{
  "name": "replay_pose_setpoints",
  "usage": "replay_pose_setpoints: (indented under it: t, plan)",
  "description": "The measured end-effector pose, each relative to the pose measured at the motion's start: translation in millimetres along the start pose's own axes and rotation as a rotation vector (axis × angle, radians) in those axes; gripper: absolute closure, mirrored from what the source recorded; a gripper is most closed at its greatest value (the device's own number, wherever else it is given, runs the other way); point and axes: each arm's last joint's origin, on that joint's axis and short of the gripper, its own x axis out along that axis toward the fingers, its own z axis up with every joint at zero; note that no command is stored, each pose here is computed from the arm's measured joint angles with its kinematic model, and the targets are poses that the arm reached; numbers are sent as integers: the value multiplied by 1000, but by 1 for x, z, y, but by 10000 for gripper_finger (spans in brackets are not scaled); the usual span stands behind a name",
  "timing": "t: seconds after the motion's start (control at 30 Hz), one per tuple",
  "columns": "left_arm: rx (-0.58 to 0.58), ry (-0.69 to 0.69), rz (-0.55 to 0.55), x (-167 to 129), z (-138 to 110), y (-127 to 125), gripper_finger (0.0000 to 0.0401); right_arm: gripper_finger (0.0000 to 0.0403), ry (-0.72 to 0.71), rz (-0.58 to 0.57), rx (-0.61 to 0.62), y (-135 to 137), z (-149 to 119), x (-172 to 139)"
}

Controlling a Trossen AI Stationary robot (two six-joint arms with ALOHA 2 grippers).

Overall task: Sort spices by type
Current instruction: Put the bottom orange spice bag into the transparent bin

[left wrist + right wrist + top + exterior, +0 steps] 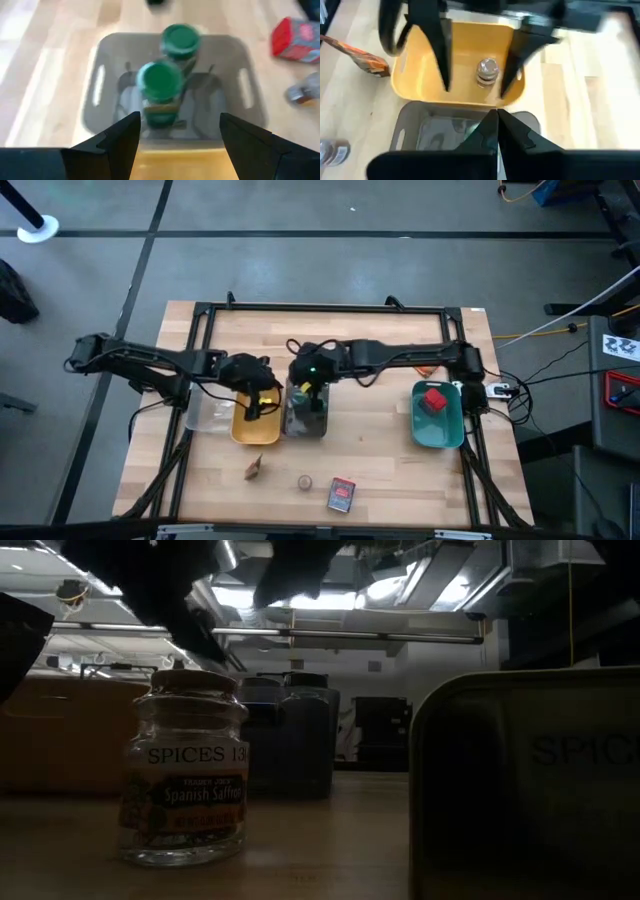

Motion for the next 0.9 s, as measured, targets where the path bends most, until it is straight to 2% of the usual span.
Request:
replay_pose_setpoints:
  t: [0.27, 0.47, 0.6, 0.77, 0.9]
  plan:
    - [55, -121, -134, -1, 11, -31, 146, 393, 104, -107, -72, 28, -8, -71]
    - [111, -220, -255, -7, 16, -63, 146, 393, 239, -62, -103, 64, -24, -87]
    - [118, -233, -340, -12, 14, -83, 146, 393, 279, -37, -96, 88, -33, -86]
    - [22, -152, -429, -18, 3, -107, 146, 393, 301, -12, -92, 114, -45, -79]
    - [-139, -50, -482, -23, -6, -120, 146, 393, 282, -1, -86, 129, -51, -73]
